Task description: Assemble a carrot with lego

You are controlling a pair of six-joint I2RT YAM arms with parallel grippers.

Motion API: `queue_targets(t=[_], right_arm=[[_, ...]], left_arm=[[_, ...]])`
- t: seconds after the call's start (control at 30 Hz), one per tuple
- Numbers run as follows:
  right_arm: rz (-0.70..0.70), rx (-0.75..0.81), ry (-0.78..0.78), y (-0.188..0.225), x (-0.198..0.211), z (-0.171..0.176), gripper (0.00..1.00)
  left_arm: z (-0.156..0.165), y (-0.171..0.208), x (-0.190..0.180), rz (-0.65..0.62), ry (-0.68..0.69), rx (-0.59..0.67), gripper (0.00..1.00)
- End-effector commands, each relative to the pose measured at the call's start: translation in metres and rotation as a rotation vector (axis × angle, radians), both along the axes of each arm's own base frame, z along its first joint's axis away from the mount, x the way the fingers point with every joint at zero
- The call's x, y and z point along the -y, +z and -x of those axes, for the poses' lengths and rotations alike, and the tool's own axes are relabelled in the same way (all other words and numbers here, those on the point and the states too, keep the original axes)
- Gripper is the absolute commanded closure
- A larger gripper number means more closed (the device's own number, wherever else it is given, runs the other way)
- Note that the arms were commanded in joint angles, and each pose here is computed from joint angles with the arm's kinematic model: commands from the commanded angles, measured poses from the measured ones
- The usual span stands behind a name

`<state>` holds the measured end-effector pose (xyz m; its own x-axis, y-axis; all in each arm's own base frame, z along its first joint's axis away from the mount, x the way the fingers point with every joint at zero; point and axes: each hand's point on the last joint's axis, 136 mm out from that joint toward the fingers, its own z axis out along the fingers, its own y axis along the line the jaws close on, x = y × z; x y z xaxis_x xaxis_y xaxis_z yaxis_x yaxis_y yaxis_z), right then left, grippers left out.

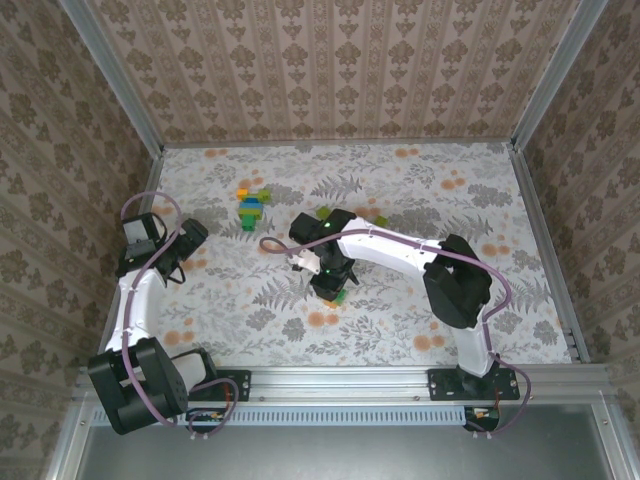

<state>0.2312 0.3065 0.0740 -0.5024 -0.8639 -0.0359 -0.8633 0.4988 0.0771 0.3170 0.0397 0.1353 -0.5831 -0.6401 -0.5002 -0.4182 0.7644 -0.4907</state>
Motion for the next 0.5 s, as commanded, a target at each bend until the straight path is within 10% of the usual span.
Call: queue_targets(t=[0.0,0.47], right_arm=[[0.216,-0.153,-0.022,-0.064,0.039,0.036,0.74],[0.217,-0.160,-0.066,-0.079,0.043,0.041,0.78]], left_arm=[[-0.006,0.009,-0.001,-0.020,-0.015,0.019,0.00],[-0.006,0.008,-0.001,-0.024,-0.014,0.015,0.00]])
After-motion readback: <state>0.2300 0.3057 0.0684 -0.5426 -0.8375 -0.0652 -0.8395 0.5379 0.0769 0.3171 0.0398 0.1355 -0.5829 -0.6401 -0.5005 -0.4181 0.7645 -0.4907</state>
